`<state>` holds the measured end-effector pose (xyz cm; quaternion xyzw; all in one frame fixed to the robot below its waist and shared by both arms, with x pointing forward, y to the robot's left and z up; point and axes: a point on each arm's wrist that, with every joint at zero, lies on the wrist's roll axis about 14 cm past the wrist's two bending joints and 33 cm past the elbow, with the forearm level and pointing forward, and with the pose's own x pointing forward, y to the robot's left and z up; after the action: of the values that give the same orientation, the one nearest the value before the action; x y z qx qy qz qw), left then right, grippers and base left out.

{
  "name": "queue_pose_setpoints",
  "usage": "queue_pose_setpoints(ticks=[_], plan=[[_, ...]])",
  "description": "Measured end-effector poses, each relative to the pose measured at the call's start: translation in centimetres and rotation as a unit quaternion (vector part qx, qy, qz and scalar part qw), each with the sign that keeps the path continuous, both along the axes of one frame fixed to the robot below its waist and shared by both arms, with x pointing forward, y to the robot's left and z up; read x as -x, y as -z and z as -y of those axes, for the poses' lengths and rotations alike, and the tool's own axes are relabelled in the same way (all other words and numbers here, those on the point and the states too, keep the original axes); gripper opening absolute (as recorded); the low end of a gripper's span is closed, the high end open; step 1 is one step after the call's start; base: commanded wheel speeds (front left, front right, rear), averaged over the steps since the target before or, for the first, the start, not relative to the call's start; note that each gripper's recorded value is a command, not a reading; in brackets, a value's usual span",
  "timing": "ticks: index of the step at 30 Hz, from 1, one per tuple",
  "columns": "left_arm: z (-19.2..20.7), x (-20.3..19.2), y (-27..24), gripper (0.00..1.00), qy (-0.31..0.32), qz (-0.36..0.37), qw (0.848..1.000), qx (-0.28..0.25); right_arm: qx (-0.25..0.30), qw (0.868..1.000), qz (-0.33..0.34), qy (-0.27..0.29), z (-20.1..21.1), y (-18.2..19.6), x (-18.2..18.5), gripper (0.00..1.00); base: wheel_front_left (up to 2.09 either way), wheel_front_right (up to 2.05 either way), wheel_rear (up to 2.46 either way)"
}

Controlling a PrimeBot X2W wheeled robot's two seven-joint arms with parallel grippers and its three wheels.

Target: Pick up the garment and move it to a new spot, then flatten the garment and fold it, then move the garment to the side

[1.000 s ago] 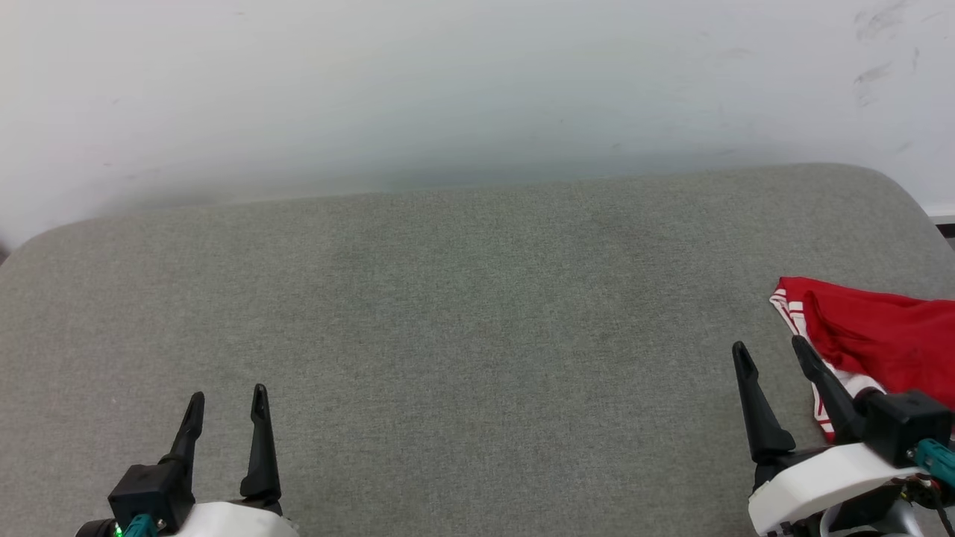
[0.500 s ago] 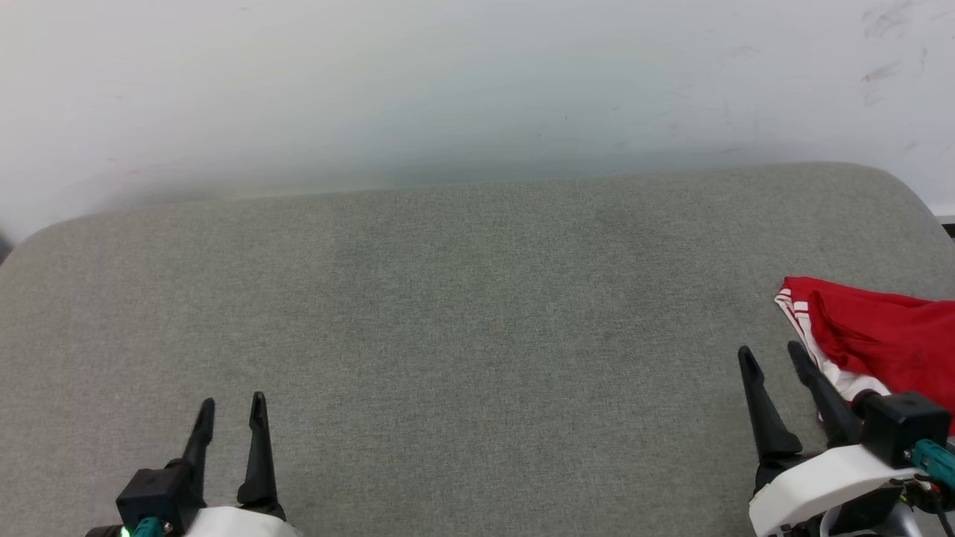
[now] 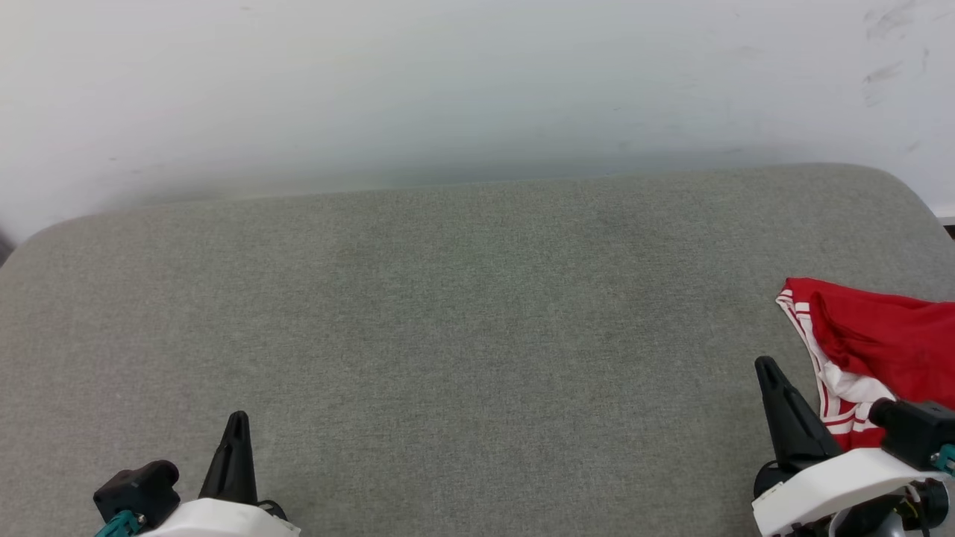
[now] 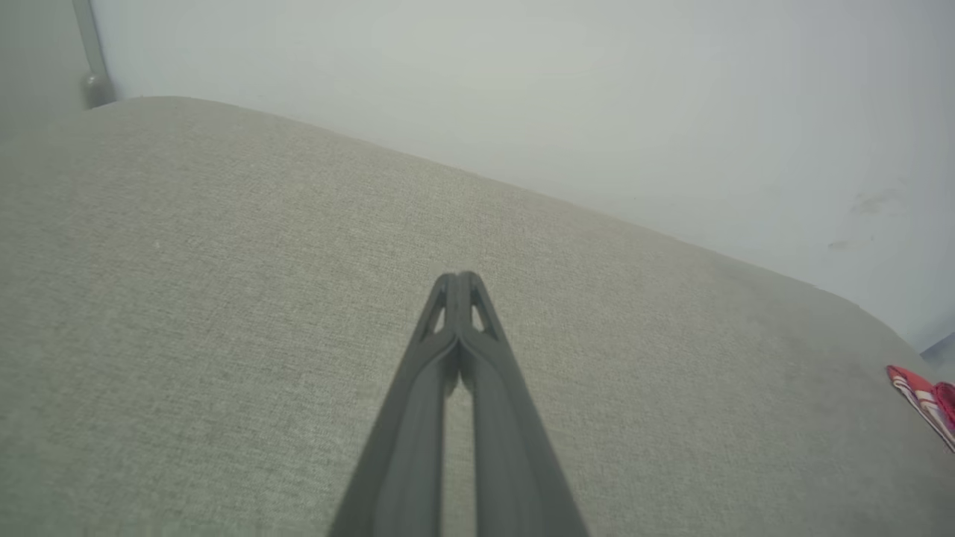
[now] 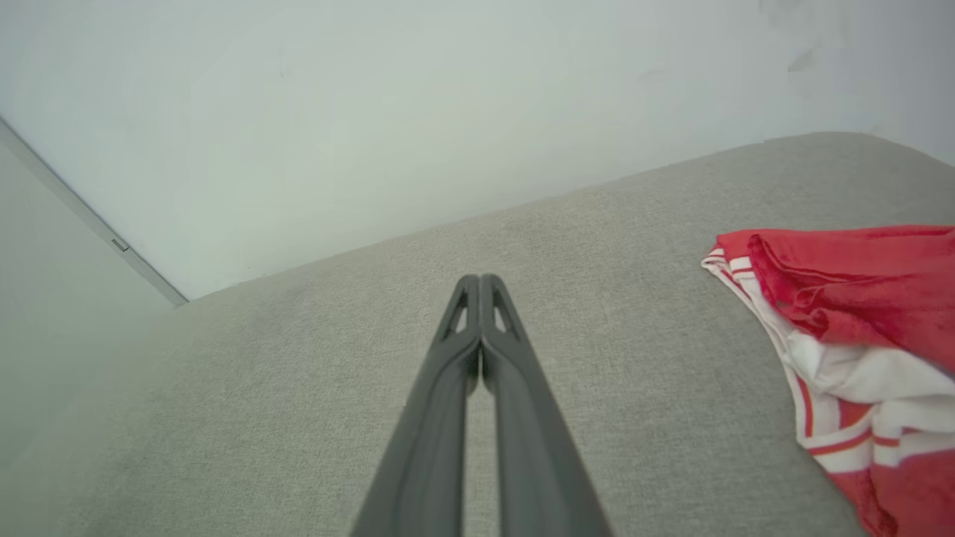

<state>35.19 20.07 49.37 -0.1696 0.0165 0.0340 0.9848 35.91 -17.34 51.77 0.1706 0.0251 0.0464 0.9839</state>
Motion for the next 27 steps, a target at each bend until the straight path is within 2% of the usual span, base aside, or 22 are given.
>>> queue_pose_setpoints(ticks=[12, 27], plan=[[-0.2, -0.7, 0.7, 0.0, -0.007, -0.02, 0.995, 0.099, -0.101, 0.995, -0.007, 0.005, 0.2, 0.3, -0.4, 0.0, 0.0, 0.0, 0.0], [-0.2, -1.2, 1.1, 0.0, -0.011, -0.031, 0.978, 0.208, -0.21, 0.977, -0.013, 0.014, 0.6, 0.5, -0.9, 0.0, 0.0, 0.0, 0.0]])
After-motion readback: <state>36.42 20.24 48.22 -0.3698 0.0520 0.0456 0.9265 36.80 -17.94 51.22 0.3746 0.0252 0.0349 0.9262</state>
